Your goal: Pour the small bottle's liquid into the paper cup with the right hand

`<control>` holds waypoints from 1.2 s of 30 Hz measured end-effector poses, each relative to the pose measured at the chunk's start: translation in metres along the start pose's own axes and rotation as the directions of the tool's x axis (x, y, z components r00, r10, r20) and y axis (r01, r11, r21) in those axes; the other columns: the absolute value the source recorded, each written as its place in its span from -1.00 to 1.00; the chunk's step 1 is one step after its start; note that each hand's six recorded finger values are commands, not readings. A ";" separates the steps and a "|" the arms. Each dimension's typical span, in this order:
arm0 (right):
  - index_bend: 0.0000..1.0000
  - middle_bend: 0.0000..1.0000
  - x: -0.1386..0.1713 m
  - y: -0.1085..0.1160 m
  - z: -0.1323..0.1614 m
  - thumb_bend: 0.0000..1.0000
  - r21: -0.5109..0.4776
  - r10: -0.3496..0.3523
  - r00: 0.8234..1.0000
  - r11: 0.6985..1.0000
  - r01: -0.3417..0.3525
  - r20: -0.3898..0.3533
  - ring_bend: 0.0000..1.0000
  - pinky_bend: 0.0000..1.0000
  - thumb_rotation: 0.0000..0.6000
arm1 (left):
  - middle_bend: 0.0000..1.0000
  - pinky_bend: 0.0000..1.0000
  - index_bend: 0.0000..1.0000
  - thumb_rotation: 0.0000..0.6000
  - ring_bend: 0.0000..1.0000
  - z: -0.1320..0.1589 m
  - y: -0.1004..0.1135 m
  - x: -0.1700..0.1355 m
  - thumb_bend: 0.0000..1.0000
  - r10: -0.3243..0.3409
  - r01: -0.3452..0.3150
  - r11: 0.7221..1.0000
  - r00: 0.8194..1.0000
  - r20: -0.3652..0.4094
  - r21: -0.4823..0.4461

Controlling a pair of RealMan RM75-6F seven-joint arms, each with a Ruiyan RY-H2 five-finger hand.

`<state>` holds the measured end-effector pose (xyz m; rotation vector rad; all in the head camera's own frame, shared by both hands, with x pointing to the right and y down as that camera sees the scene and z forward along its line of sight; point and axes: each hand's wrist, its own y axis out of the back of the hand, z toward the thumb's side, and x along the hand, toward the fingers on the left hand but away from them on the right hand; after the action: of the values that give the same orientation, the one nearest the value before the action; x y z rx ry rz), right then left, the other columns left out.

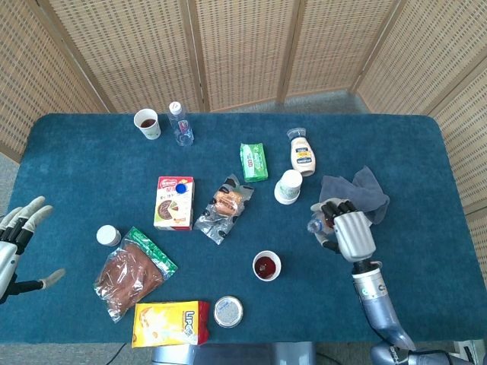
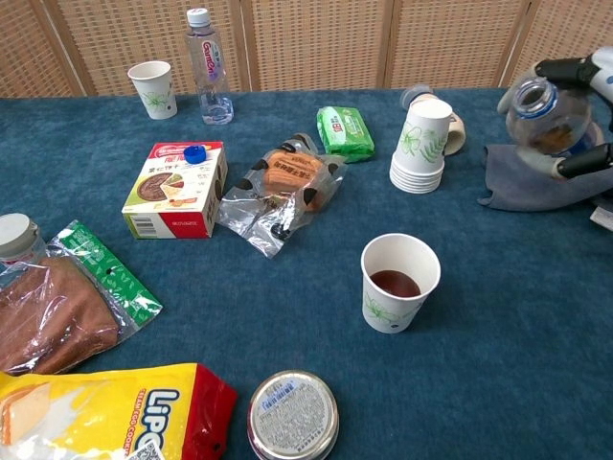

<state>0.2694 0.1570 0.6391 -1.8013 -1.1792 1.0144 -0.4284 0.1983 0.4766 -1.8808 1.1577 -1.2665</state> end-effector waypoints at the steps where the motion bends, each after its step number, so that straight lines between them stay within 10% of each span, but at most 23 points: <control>1: -0.20 0.25 0.000 0.001 -0.003 0.62 -0.026 0.003 1.000 1.000 -0.002 0.017 -0.37 0.72 1.00 | -1.00 -1.00 -1.00 1.00 -1.00 0.000 0.000 0.000 -0.70 -0.002 0.002 1.000 1.000 0.000 0.000; 20: -0.19 0.25 0.011 0.026 -0.057 0.63 -0.461 0.035 0.987 0.887 0.041 0.155 -0.37 0.63 1.00 | -1.00 -1.00 -1.00 1.00 -1.00 0.003 -0.006 0.002 -0.70 -0.019 0.019 1.000 1.000 0.000 0.012; 36: -0.16 0.25 0.035 0.023 -0.117 0.65 -0.586 0.097 0.974 0.809 0.043 0.206 -0.38 0.63 1.00 | -1.00 -1.00 -1.00 1.00 -1.00 0.005 -0.015 0.003 -0.70 -0.039 0.039 0.999 0.999 -0.005 0.032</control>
<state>0.3915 0.1646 0.6593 -2.2177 -1.7650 0.9497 -0.4182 0.2021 0.4881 -1.8867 1.1007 -1.3033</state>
